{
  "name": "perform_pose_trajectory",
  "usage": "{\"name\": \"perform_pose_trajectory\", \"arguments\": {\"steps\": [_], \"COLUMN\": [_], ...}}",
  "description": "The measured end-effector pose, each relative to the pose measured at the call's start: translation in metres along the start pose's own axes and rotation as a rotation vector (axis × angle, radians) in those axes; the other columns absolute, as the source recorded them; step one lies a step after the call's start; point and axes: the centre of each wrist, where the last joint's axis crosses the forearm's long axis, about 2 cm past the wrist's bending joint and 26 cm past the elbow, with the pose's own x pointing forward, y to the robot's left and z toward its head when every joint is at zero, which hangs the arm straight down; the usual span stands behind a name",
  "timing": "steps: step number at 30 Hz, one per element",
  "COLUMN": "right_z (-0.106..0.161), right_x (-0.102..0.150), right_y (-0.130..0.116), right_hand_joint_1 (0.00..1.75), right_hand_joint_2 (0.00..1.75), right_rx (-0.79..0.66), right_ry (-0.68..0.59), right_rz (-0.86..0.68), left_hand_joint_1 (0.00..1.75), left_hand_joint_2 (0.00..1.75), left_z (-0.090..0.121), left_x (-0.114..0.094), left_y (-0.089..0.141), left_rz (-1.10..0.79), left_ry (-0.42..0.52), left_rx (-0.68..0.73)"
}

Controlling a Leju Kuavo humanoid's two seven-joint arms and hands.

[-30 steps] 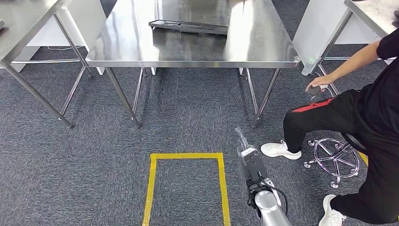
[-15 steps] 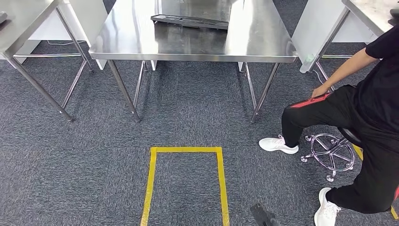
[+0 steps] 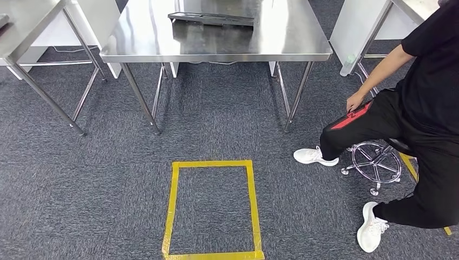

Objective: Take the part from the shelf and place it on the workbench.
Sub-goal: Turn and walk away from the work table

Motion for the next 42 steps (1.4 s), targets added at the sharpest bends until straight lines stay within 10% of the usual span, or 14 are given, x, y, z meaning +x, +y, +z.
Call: {"name": "perform_pose_trajectory", "arguments": {"steps": [42], "right_z": [-0.001], "right_x": [0.033], "right_y": [0.001], "right_hand_joint_1": [0.0], "right_hand_joint_2": [0.0], "right_rx": [-0.108], "right_ry": [-0.07], "right_rz": [0.131], "left_hand_joint_1": [0.0], "left_hand_joint_2": [0.0], "left_z": [-0.005], "left_x": [0.008], "left_y": [0.009], "left_rz": [-0.052], "left_ry": [-0.066], "left_rx": [0.017]}}
